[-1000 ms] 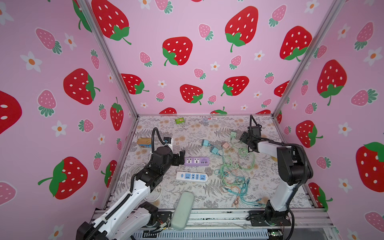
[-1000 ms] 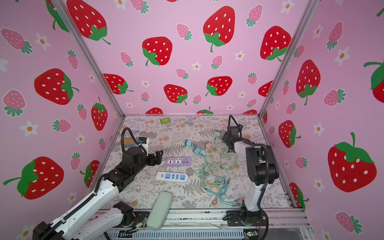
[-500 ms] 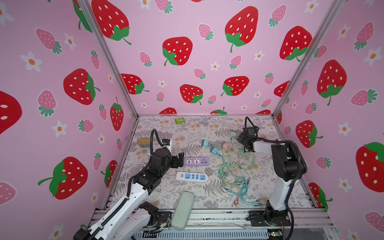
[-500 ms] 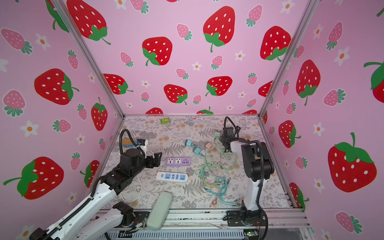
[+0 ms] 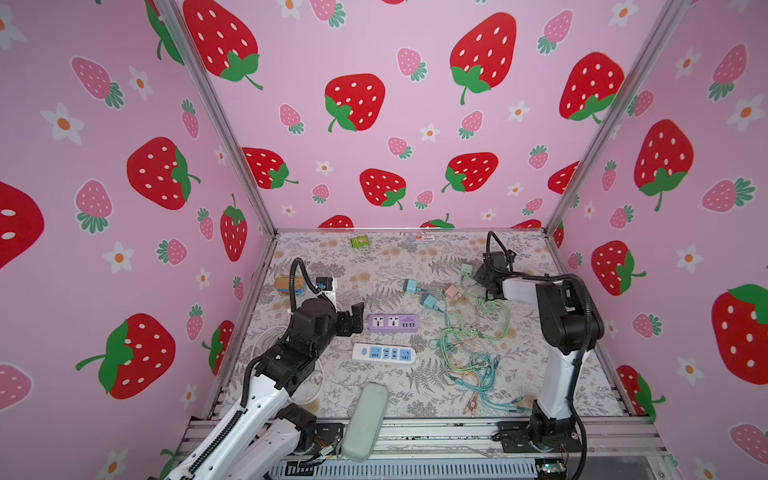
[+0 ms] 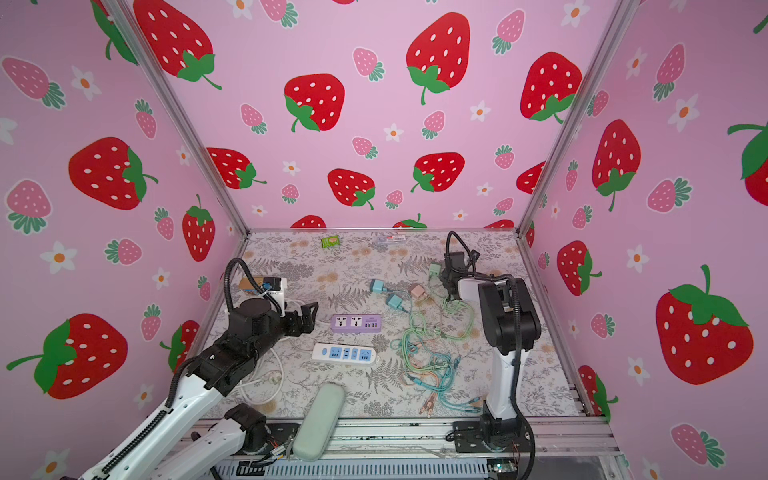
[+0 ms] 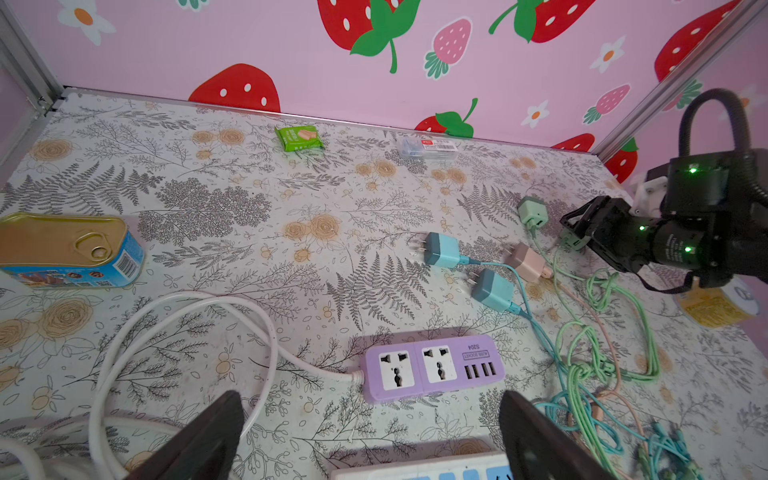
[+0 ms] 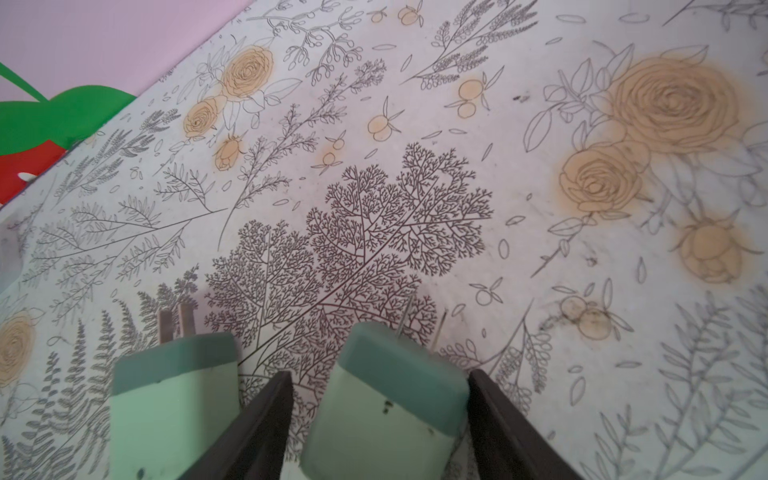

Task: Insert the plug
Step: 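Reach the right gripper down to the pale green charger while the left arm rises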

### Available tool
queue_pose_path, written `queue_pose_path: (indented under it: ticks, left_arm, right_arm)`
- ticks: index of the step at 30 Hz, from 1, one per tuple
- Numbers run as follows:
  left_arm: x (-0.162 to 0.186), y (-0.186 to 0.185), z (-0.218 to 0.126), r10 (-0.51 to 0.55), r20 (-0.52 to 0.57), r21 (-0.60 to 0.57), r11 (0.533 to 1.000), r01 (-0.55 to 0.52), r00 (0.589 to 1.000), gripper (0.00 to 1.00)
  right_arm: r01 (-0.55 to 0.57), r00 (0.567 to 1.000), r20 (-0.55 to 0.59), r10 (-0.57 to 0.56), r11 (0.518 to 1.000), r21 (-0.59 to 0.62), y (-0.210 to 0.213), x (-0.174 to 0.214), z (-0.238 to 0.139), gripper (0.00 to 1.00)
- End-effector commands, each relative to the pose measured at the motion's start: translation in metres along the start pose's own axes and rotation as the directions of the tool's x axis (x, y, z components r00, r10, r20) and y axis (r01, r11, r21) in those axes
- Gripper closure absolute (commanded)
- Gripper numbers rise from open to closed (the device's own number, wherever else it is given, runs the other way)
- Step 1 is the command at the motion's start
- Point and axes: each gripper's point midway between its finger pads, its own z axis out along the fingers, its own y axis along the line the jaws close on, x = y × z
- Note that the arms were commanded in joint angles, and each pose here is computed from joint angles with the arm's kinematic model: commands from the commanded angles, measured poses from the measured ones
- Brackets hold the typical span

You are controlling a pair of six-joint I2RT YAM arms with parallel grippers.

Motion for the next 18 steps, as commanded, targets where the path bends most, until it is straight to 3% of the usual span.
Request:
queue_pose_path:
  ticks: [1, 18]
  left_arm:
    - [-0.016, -0.002, -0.007, -0.012, 0.025, -0.006, 1.0, 0.013, 1.0, 0.02]
    - [-0.012, -0.01, 0.005, -0.025, -0.015, 0.02, 0.999, 0.025, 1.0, 0.02]
  right_arm:
    - [0.027, 0.998, -0.055, -0.024, 0.999, 0.039, -0.009, 0.019, 0.009, 0.38]
    - [0.271, 0.962, -0.03, -0.272, 0.962, -0.021, 0.009, -0.007, -0.012, 0.62]
